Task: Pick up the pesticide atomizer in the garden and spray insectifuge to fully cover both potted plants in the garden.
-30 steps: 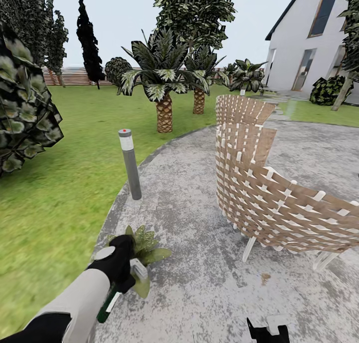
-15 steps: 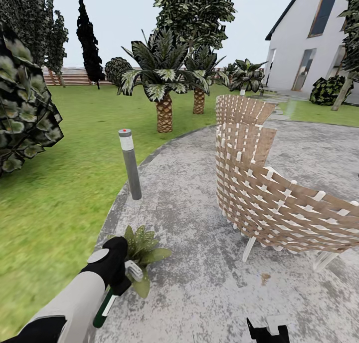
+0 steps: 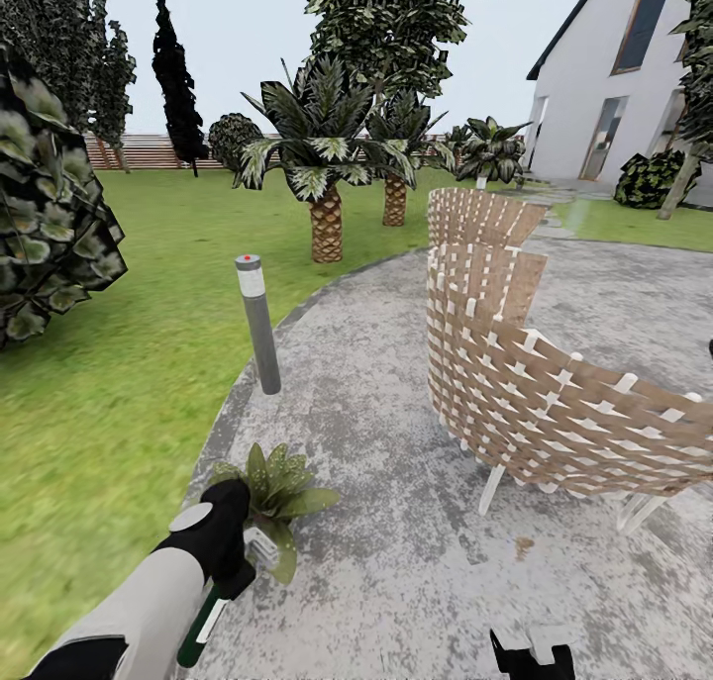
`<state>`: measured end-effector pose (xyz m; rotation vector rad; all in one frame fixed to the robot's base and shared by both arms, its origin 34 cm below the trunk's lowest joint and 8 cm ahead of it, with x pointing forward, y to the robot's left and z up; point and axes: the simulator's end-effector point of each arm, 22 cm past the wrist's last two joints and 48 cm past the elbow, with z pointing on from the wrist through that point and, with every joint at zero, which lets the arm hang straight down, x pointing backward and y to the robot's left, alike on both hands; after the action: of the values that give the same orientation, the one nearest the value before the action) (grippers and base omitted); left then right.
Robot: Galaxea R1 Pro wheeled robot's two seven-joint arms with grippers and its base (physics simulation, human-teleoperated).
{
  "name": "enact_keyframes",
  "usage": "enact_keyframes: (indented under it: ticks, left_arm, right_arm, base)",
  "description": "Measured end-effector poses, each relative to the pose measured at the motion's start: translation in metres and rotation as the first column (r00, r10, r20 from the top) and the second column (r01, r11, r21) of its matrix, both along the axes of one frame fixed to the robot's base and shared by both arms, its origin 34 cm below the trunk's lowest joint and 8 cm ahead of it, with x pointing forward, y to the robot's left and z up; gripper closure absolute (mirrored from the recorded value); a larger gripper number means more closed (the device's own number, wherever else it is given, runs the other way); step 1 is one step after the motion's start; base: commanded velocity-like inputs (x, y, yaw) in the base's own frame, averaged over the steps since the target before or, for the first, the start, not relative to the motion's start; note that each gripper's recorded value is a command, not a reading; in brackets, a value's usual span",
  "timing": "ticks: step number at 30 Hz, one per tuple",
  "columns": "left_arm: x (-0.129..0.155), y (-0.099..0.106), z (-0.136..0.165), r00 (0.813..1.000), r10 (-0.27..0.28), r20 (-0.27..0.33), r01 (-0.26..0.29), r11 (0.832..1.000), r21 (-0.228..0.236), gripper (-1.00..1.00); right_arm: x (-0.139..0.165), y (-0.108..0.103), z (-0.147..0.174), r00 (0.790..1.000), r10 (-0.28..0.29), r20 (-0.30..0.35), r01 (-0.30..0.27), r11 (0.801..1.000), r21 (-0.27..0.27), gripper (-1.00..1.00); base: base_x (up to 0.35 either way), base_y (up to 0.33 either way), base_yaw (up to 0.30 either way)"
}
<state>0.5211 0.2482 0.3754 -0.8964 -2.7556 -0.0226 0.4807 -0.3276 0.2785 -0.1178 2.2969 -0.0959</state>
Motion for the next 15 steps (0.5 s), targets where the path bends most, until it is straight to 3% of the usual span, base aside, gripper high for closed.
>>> enact_keyframes:
  ticks: [3, 9, 15]
  left_arm:
    - [-0.002, -0.001, -0.001, 1.000, -0.002, -0.004, 0.002, 1.000, -0.001, 1.00]
    - [-0.016, 0.001, -0.009, 1.000, -0.005, -0.027, 0.005, 1.000, 0.006, 1.00]
    - [-0.023, -0.001, -0.014, 1.000, -0.003, -0.029, 0.004, 1.000, 0.006, 1.00]
  right_arm:
    - [0.000, 0.001, 0.000, 1.000, -0.001, 0.001, 0.001, 1.000, 0.001, -1.00]
    - [0.000, 0.002, 0.000, 1.000, -0.001, 0.001, 0.001, 1.000, 0.003, -1.00]
    - [0.000, 0.002, 0.000, 1.000, -0.001, 0.000, 0.001, 1.000, 0.004, -1.00]
  base:
    - [-0.003, -0.001, 0.104]
    - [0.000, 0.000, 0.263]
    - [0.000, 0.000, 0.040]
